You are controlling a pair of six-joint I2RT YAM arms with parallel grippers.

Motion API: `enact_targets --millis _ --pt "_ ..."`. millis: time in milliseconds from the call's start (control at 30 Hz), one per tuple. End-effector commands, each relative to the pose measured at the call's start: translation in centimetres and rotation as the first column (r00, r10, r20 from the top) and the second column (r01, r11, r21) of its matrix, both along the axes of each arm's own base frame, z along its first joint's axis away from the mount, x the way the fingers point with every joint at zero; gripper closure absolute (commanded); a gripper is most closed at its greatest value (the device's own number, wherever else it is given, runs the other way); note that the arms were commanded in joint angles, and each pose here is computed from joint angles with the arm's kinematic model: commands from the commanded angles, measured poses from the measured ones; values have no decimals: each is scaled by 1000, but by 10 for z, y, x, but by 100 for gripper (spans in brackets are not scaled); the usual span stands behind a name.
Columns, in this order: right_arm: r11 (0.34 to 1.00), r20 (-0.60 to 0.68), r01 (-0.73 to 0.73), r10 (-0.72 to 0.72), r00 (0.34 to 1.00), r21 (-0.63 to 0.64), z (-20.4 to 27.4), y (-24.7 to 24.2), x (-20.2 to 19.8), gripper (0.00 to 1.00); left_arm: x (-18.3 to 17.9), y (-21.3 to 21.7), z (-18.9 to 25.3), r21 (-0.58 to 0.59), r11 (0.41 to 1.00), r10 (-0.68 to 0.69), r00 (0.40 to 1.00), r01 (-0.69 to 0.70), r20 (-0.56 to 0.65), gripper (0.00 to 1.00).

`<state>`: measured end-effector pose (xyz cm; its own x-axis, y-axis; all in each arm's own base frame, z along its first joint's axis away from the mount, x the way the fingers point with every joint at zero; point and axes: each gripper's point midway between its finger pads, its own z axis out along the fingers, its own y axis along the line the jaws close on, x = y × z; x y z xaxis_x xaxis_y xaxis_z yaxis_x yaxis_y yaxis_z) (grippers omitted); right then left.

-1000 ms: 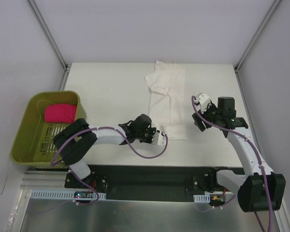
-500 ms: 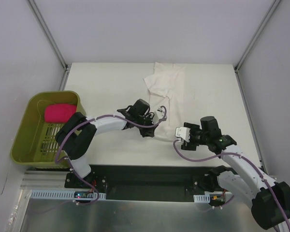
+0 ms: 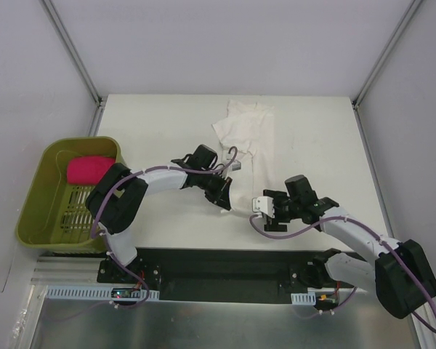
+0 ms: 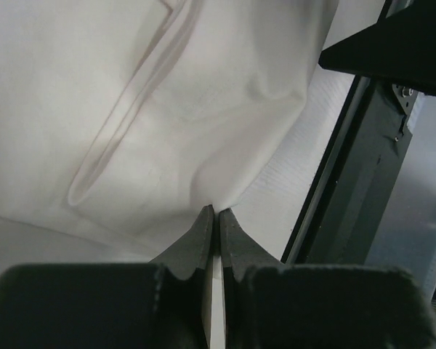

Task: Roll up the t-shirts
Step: Roll the T-shirt to the center of the board.

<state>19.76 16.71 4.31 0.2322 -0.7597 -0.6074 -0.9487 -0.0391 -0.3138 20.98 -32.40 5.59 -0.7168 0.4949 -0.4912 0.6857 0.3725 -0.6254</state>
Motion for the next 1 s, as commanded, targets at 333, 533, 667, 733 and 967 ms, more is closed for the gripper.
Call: enact_targets --millis 333,533,667,733,967 --pt "1000 78 23 -23 997 4 1 36 33 21 17 1 21 -93 993 64 989 -77 -132 100" --pt "992 163 109 -97 982 -67 -10 36 54 54 26 11 24 -102 989 97 986 -111 -135 100" --pt "992 136 102 -91 987 -80 -10 36 51 82 36 25 21 -57 986 154 987 -156 -48 76" --pt "991 84 101 -93 992 -90 -9 35 43 87 43 37 20 -21 985 173 983 -172 67 62" --pt "988 -58 127 -133 989 -93 -6 37 33 89 39 73 27 -8 993 106 882 -115 460 50"
